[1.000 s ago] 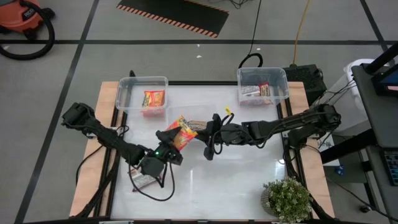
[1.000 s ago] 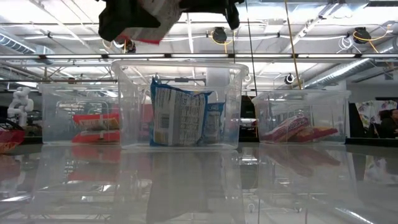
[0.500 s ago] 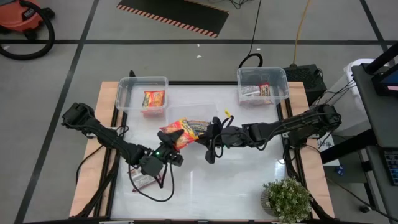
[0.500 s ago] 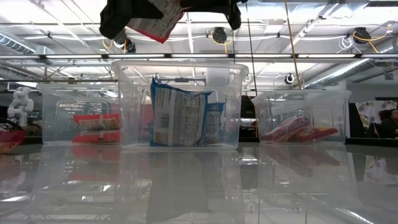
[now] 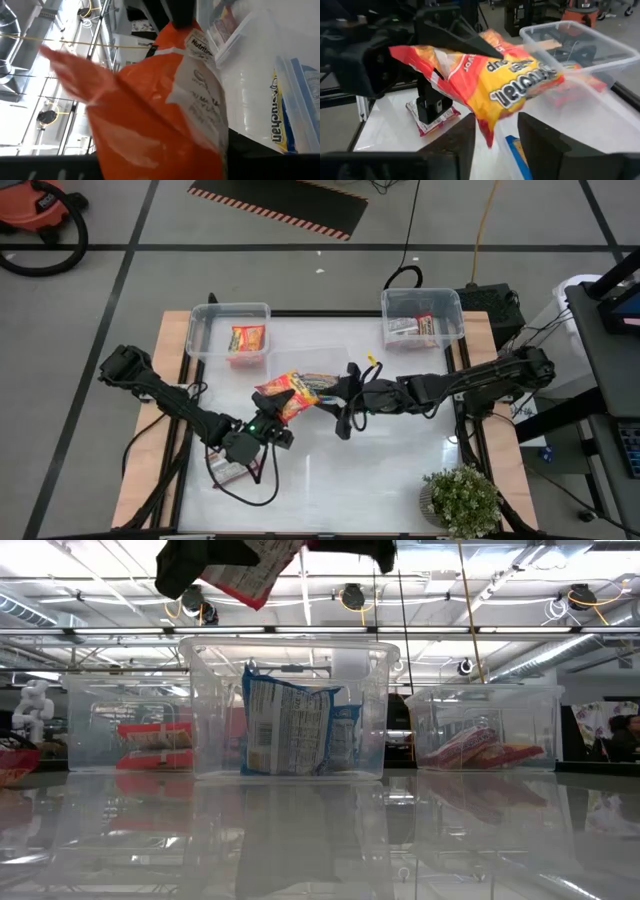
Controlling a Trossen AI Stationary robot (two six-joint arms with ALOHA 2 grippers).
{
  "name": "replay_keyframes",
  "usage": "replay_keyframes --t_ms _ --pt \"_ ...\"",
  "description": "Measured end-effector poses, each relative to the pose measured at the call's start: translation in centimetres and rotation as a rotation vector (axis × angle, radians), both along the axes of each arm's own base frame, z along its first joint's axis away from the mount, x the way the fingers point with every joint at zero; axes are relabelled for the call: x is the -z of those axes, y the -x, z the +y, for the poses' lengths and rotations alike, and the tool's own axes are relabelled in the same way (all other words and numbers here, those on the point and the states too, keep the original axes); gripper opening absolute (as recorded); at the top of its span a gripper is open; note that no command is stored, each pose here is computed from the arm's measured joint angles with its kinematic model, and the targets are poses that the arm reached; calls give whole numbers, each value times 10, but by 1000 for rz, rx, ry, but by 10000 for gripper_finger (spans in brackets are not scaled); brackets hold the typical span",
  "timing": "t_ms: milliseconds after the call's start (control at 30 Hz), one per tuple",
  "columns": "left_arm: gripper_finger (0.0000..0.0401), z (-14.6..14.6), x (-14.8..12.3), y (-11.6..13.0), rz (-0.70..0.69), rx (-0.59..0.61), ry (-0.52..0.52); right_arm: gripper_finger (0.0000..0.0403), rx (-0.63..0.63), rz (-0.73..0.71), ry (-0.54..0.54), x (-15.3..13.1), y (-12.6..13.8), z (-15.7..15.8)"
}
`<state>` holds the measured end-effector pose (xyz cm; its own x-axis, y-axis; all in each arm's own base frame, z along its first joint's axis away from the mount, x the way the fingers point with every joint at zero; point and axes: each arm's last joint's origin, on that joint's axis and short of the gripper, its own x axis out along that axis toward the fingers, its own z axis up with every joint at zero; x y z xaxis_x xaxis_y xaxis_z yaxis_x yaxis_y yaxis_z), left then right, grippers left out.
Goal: Sort Maruchan noodles
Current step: Put the orange noodle pack into the top left transparent bin
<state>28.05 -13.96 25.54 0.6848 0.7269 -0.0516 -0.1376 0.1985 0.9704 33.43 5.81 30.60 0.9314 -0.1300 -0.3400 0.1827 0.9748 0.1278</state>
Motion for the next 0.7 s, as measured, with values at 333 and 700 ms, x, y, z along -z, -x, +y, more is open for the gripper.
replay_keyframes --t_ms 333,700 --pt "151 13 -36 18 -77 -10 37 166 228 7 148 -30 45 7" --pt "152 77 -89 57 -205 -104 118 167 205 -27 165 -19 68 10"
